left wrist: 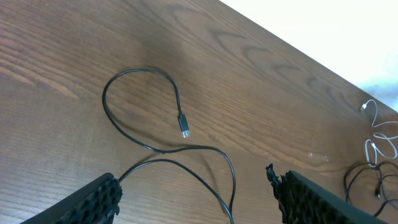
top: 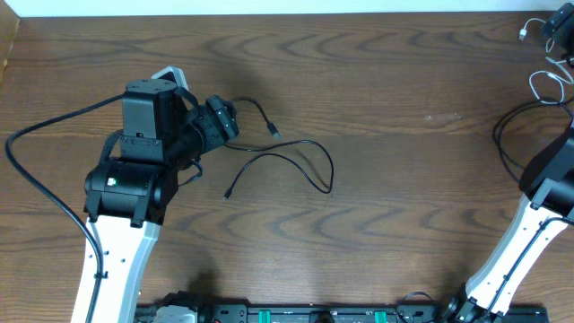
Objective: Untangle cables
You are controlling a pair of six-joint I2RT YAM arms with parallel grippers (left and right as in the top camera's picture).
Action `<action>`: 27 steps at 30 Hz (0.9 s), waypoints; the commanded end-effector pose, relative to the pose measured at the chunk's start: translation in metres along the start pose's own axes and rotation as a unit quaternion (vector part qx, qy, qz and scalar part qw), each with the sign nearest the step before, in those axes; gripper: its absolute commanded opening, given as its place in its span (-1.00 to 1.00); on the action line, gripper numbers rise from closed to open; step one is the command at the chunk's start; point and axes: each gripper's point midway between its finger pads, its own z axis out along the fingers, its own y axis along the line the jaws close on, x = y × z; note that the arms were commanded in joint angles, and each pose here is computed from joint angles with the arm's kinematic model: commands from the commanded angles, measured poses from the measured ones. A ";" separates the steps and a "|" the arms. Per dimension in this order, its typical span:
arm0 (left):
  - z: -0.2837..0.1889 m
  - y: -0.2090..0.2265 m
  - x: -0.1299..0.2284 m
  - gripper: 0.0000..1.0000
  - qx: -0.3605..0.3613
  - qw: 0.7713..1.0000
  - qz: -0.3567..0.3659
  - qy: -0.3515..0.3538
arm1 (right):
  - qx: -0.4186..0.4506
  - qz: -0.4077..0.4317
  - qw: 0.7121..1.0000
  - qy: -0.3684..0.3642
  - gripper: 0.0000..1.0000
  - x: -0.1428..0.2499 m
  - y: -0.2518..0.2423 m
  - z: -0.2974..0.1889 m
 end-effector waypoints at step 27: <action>-0.002 -0.025 0.014 1.00 0.077 0.977 0.196 0.035 | -0.380 -0.202 0.880 0.201 0.99 0.107 0.162 -0.336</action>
